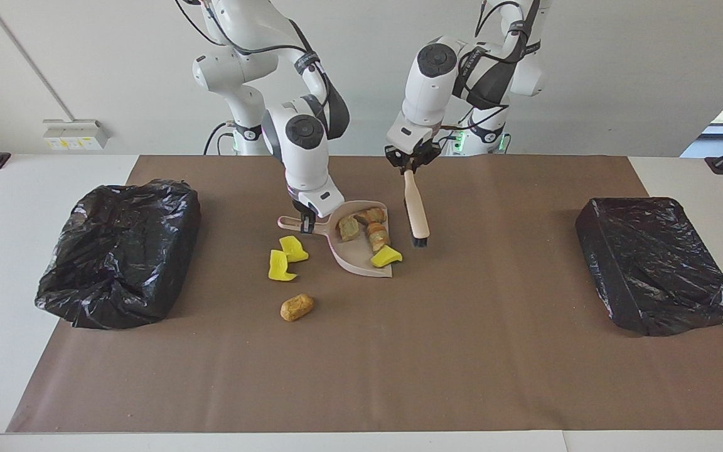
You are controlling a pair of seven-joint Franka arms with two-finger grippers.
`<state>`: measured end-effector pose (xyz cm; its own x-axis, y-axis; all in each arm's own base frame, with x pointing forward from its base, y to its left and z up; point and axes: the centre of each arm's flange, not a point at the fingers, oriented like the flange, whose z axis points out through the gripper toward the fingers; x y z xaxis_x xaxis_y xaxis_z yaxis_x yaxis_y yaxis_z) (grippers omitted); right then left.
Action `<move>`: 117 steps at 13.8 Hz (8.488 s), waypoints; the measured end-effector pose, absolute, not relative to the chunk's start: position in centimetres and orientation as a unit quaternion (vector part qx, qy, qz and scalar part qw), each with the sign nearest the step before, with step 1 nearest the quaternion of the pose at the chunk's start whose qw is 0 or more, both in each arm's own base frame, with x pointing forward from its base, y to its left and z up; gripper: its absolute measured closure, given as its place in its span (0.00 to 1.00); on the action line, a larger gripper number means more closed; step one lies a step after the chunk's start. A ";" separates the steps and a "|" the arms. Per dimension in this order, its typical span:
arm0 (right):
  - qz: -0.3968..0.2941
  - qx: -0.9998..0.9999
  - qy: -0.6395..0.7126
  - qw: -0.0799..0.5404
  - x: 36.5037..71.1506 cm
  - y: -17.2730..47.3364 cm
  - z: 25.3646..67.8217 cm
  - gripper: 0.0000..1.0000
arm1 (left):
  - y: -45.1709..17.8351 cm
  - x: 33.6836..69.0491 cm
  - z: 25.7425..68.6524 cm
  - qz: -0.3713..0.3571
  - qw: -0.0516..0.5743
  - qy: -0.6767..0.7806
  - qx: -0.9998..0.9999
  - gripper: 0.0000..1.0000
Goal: Sweep and dump trash in bin
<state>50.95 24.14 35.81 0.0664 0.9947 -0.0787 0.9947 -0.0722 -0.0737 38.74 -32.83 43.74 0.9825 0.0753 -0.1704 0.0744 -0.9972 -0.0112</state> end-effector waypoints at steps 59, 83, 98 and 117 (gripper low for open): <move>0.144 -0.790 -0.564 -0.193 50.8 -12.7 60.8 0.69 | -8.0 52.5 71.8 -0.062 -0.002 0.130 -0.990 0.00; -0.023 -0.998 0.035 0.049 53.5 40.2 36.3 0.69 | -4.5 51.0 72.8 -0.046 0.000 0.113 -0.993 0.00; 0.079 -0.997 -0.013 0.019 41.8 42.2 40.9 0.00 | -11.4 53.8 69.1 -0.054 -0.006 0.152 -0.987 0.00; 0.131 -0.990 -0.019 0.039 22.9 39.6 32.3 0.44 | -39.4 49.8 39.3 -0.042 -0.032 0.164 -0.985 0.00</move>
